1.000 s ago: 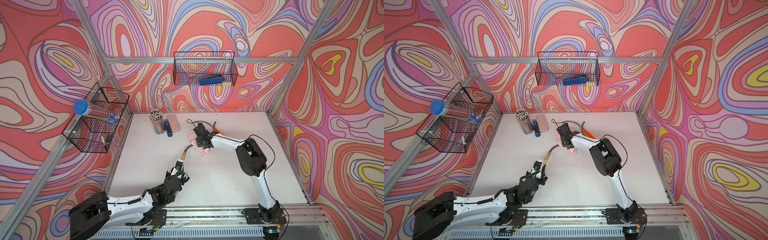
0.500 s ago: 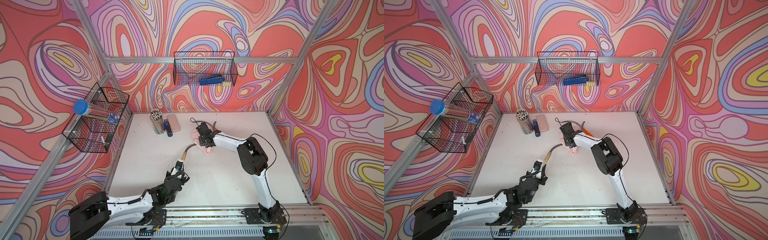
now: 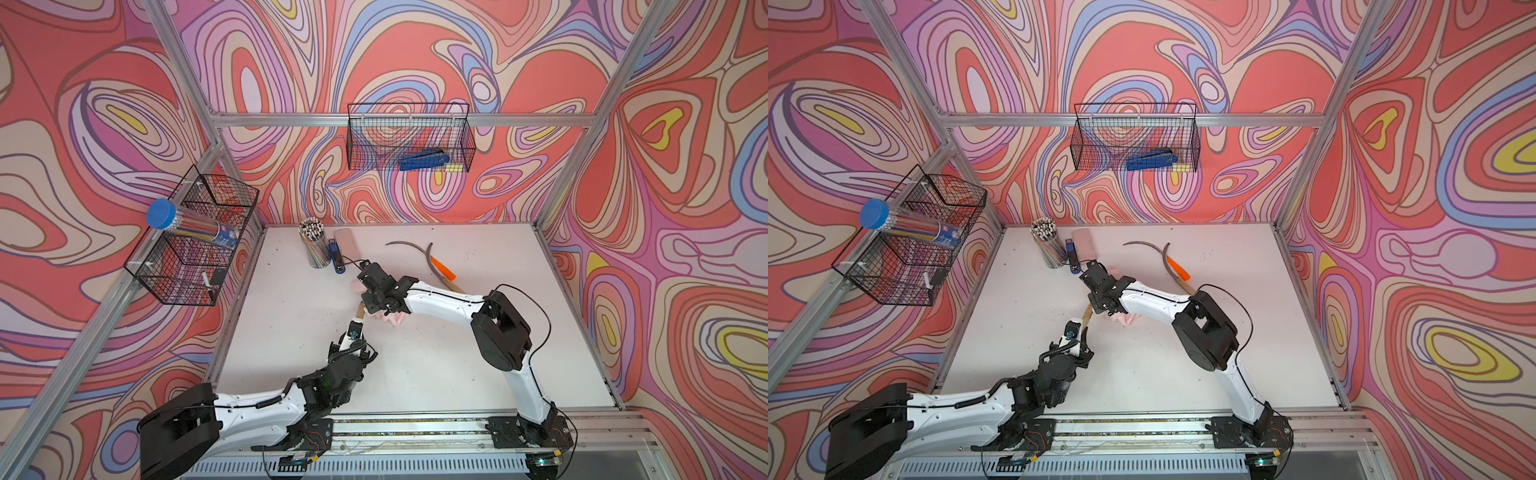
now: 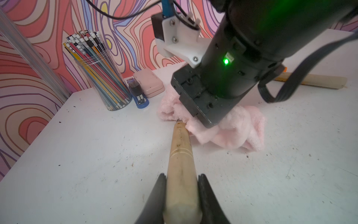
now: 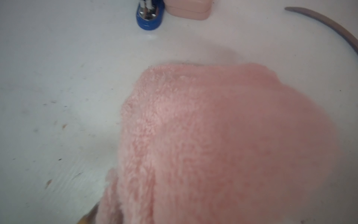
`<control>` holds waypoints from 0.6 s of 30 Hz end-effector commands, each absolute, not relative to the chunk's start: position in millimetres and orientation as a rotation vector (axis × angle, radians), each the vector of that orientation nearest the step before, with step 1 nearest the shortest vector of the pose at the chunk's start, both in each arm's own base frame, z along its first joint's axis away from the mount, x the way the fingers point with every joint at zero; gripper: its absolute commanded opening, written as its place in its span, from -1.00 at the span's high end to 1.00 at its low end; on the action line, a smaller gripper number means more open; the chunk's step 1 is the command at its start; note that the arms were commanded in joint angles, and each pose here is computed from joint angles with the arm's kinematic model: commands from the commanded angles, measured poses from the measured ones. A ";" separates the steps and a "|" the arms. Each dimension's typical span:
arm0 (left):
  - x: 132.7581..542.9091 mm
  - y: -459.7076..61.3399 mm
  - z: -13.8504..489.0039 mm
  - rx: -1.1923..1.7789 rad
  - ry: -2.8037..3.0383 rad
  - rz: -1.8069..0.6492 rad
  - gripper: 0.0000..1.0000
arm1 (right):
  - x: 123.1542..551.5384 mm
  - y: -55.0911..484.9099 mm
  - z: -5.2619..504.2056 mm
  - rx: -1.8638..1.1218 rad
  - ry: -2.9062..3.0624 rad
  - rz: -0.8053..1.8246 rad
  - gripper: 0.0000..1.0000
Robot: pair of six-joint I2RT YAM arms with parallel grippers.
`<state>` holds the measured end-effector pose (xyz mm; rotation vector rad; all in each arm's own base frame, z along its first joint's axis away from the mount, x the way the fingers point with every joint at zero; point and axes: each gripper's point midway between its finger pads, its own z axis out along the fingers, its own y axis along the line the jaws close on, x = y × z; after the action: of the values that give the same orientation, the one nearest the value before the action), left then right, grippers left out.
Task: Wipe small sickles with rags
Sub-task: Wipe the small sickle.
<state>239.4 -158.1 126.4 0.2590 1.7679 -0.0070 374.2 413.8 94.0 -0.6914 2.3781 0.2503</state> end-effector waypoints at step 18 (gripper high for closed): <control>238.0 -157.0 131.5 0.230 1.757 -0.046 1.00 | 464.6 330.5 35.3 -0.464 2.577 0.216 1.00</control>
<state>238.4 -160.3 129.7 0.2609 1.7626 -0.0337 465.9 346.3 51.1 -0.4761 2.5116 0.2882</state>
